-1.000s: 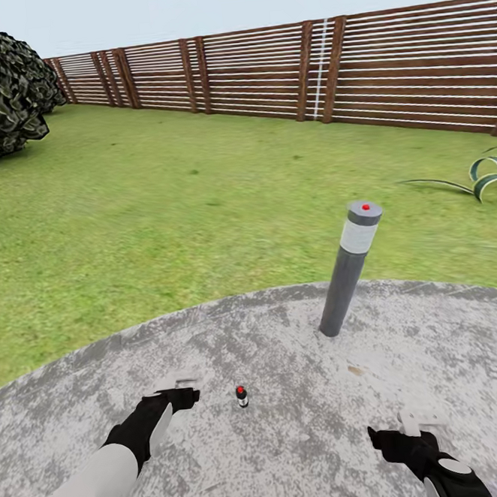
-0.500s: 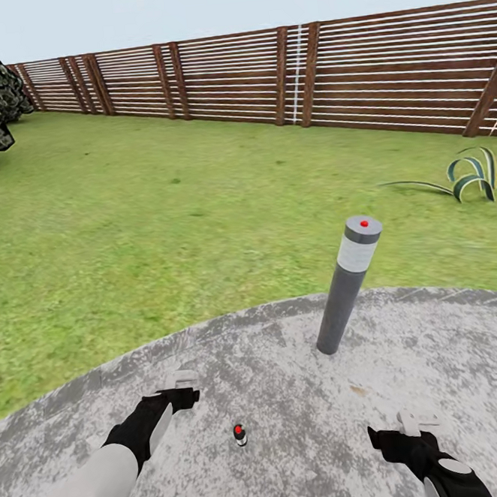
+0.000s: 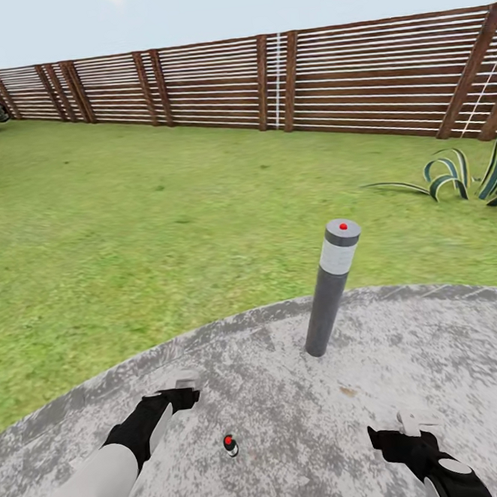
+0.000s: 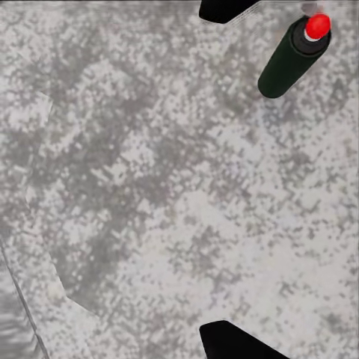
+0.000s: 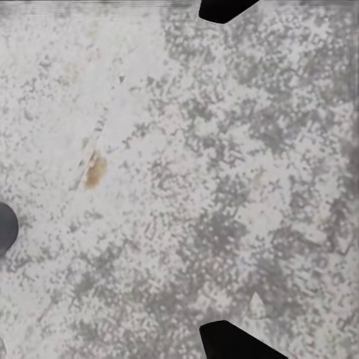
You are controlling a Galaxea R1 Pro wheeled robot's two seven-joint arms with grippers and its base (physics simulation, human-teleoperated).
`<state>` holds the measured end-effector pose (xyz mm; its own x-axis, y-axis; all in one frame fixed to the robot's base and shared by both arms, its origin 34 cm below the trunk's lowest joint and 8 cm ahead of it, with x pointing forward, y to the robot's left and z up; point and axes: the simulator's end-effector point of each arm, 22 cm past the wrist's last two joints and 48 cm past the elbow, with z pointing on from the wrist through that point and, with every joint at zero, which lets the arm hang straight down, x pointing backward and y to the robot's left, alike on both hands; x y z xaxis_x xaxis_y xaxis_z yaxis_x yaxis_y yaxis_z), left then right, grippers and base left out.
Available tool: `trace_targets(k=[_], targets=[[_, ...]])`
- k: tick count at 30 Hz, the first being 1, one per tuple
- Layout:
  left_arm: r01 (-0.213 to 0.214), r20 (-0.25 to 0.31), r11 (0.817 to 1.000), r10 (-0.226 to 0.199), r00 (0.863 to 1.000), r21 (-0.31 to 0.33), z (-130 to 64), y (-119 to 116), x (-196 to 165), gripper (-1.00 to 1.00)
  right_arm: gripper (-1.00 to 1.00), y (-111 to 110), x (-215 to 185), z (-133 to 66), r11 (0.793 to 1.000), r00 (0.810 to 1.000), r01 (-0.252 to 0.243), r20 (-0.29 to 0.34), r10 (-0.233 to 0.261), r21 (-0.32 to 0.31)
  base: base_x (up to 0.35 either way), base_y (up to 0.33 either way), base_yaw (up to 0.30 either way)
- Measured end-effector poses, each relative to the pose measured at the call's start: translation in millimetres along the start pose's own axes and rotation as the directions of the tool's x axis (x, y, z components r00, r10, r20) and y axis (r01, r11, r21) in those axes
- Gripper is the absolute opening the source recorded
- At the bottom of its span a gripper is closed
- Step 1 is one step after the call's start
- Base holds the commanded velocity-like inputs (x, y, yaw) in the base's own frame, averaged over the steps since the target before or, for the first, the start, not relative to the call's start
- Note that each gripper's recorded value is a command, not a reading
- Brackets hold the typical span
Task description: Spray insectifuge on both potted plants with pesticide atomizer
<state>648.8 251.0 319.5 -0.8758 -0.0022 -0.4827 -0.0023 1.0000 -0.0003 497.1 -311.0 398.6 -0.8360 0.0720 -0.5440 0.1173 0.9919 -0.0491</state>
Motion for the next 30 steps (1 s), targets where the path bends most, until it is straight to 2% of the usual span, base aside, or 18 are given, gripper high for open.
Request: trace_targets(k=[16, 30], targets=[[0.003, 0.018, 1.000, -0.003, 1.000, 0.000, -6.2, 0.4, -9.1, 1.00, 1.00, 0.1, -6.8, -4.0, 1.000, 1.000, -0.002, 0.018, 0.002, -0.001, 0.000, 0.000, -0.186], [0.002, 0.024, 1.000, -0.002, 1.000, 0.000, -8.4, 0.2, -12.2, 1.00, 1.00, 0.3, -9.1, -5.5, 1.000, 1.000, -0.003, 0.024, 0.003, -0.002, 0.109, 0.102, -0.077]])
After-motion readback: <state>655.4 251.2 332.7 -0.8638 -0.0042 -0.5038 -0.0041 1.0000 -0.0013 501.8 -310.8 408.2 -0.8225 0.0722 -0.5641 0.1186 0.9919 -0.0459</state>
